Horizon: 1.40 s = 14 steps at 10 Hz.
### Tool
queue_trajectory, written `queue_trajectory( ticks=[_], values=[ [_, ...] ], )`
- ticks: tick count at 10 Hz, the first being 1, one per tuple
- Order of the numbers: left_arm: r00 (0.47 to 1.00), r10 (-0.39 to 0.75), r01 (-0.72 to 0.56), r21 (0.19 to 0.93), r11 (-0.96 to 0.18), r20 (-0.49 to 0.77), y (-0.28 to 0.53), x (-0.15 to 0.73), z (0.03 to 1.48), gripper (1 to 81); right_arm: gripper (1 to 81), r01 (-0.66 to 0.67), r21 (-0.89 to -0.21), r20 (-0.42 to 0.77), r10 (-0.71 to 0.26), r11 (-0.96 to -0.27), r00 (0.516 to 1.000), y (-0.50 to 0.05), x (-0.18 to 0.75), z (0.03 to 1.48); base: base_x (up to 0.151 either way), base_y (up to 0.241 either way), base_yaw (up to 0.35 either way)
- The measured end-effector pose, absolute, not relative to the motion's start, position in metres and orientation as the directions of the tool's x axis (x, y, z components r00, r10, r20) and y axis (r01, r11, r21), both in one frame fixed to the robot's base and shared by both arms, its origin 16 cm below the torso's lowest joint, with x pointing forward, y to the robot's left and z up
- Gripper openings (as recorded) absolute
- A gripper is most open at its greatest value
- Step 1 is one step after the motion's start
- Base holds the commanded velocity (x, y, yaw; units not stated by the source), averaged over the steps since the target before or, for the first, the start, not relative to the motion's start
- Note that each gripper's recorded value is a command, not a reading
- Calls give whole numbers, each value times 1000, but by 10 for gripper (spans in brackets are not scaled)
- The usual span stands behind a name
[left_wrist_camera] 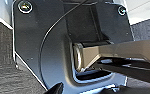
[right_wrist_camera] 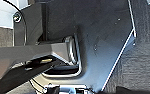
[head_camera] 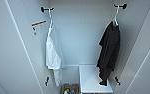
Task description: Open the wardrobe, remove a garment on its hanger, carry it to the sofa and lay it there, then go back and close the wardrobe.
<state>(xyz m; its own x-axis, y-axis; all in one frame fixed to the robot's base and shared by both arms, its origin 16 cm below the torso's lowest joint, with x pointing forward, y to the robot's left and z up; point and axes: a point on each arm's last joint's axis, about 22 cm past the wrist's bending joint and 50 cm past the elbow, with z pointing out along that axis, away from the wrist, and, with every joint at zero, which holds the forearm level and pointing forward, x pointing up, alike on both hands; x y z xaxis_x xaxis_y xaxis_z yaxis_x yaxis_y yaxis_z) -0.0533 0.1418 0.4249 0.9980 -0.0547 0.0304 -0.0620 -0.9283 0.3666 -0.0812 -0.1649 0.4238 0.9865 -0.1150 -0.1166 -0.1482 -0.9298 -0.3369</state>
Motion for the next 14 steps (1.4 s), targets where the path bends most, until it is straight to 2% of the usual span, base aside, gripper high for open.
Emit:
queue_trajectory(
  ticks=[10,14],
  values=[
    [998,-55,-62,367,-928,30,142,-53,425,811,811,-146,-337,-111,-115,-930,987,-165,-77,423,87,0,0],
    [998,-54,-62,367,-928,30,142,-53,425,811,811,-155,-336,-115,-122,-929,986,-165,-77,423,0,0,0]
  ],
)
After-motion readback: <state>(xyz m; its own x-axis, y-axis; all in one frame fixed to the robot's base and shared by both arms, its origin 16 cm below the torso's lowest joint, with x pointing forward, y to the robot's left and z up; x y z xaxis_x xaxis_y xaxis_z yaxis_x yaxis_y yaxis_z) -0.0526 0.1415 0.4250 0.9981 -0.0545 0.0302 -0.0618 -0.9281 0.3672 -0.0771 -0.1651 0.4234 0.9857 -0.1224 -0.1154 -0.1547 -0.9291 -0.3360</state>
